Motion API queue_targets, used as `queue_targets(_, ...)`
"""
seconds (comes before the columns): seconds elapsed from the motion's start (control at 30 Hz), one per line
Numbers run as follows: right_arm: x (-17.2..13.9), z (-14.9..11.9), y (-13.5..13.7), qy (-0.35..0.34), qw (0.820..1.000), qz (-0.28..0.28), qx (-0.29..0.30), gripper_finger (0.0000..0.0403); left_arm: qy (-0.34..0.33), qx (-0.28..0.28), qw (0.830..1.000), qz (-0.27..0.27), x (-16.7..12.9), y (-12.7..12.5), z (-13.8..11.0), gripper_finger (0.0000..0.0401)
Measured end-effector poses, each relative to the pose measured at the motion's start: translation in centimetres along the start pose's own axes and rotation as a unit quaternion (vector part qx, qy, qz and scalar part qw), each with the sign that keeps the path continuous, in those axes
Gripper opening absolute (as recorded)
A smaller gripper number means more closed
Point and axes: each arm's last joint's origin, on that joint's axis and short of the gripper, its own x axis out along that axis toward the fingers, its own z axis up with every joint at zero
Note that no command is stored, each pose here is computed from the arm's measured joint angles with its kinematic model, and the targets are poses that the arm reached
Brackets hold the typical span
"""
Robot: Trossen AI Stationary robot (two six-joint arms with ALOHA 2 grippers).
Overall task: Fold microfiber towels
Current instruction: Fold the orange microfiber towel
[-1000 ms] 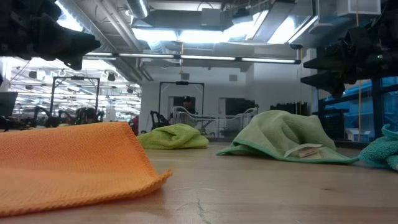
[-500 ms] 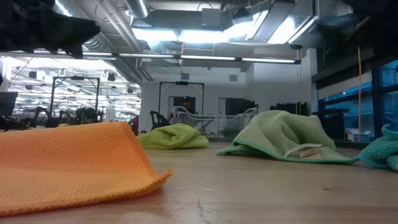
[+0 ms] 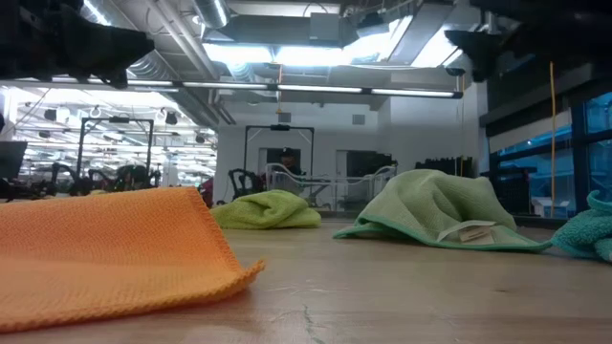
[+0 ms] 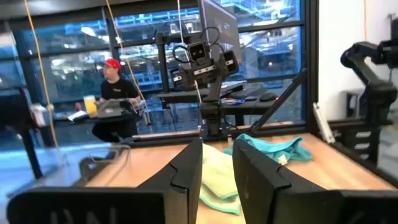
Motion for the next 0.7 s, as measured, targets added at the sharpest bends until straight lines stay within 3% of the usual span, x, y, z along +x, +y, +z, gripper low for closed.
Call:
queue_targets(0.2, 6.0, 1.6, -0.3, 0.109, 0.994, 0.002, -0.008, 0.0281, 0.002, -0.023, 1.0, -0.001, 0.0, 0.0, 0.0, 0.0082)
queue_targets(0.4, 12.4, 1.2, 0.0, 0.235, 0.969, 0.056, -0.052, 0.0281, 0.005, -0.023, 1.0, -0.002, 0.0, 0.0, -0.1, 0.0082)
queue_targets(0.7, 19.0, -2.6, 2.0, 0.314, 0.924, 0.145, -0.163, 0.0281, 0.024, -0.018, 1.0, -0.003, 0.0, -0.1, -0.5, 0.0082)
